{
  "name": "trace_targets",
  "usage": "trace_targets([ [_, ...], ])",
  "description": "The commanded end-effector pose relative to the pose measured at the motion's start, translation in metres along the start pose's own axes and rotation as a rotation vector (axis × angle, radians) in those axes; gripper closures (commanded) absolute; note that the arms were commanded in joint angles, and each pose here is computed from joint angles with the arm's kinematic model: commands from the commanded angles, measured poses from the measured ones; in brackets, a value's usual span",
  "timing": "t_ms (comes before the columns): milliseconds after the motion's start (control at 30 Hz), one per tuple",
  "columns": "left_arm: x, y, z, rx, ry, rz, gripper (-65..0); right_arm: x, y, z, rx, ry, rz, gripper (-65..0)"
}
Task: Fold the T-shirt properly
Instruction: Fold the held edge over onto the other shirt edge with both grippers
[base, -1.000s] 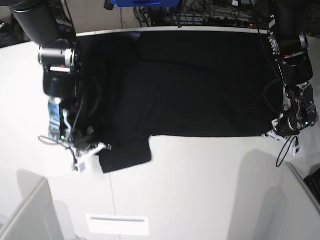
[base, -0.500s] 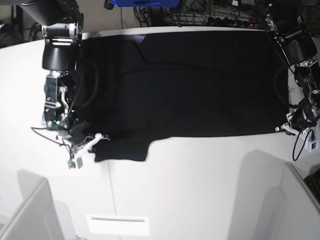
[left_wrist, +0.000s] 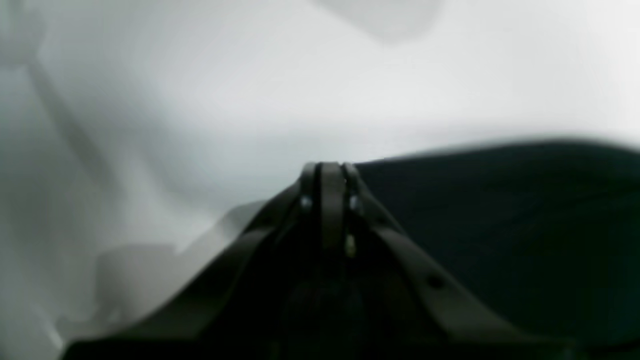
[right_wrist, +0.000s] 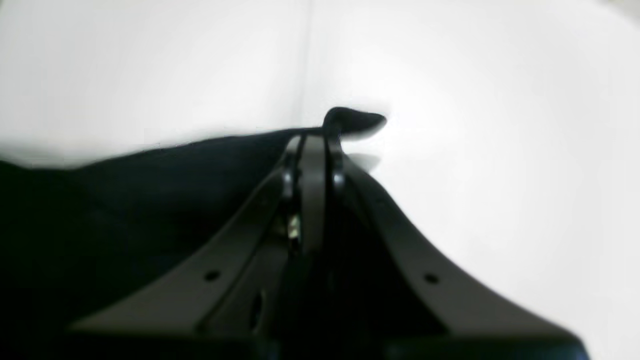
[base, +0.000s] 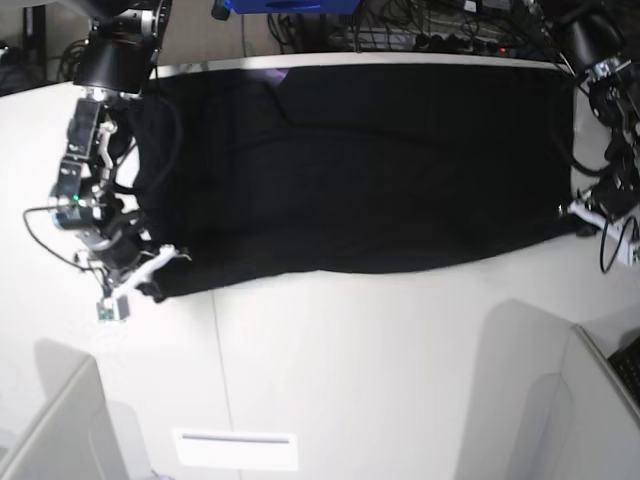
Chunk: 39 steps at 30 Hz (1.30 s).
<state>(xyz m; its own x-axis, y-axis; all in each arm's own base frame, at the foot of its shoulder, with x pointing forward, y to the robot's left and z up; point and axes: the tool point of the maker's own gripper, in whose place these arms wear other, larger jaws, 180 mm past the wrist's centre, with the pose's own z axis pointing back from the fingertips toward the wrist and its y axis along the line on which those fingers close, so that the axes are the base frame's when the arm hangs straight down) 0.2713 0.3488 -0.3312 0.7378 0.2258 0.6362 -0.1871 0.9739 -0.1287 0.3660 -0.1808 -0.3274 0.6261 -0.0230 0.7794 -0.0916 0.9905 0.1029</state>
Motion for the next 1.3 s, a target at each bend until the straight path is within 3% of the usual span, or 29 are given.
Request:
trace_targets([
  [0,0.013,-0.002,0.008,-0.012,-0.044,-0.022,0.0,0.013,0.001,0.008,0.000,-0.046,0.011,0.0],
  [267,-0.021,-0.001,0.021,-0.001,0.018,-0.063,0.0,-0.027,-0.009,0.058,-0.065,0.002,0.024,0.0],
  [400,-0.020,0.007,0.033,0.029,-0.002,-0.068,0.0,-0.058,-0.010,0.074,-0.084,0.048,-0.009,0.0],
  [633,-0.039,0.011,0.036,0.043,0.050,-0.085,0.0,-0.109,-0.008,0.092,-0.102,0.145,-0.083,0.0],
  [800,-0.041,0.011,0.035,0.043,0.055,-0.084,0.0,-0.123,0.008,0.101,-0.004,0.147,-0.176,0.0],
  [967,-0.047,0.014,0.037,0.050,0.073,-0.090,0.0,-0.131,-0.008,0.122,0.003,0.120,-0.315,0.0],
  [1267,-0.058,0.017,0.039,0.055,0.102,-0.092,0.0,-0.147,-0.006,0.138,0.054,0.158,-0.363,0.0],
])
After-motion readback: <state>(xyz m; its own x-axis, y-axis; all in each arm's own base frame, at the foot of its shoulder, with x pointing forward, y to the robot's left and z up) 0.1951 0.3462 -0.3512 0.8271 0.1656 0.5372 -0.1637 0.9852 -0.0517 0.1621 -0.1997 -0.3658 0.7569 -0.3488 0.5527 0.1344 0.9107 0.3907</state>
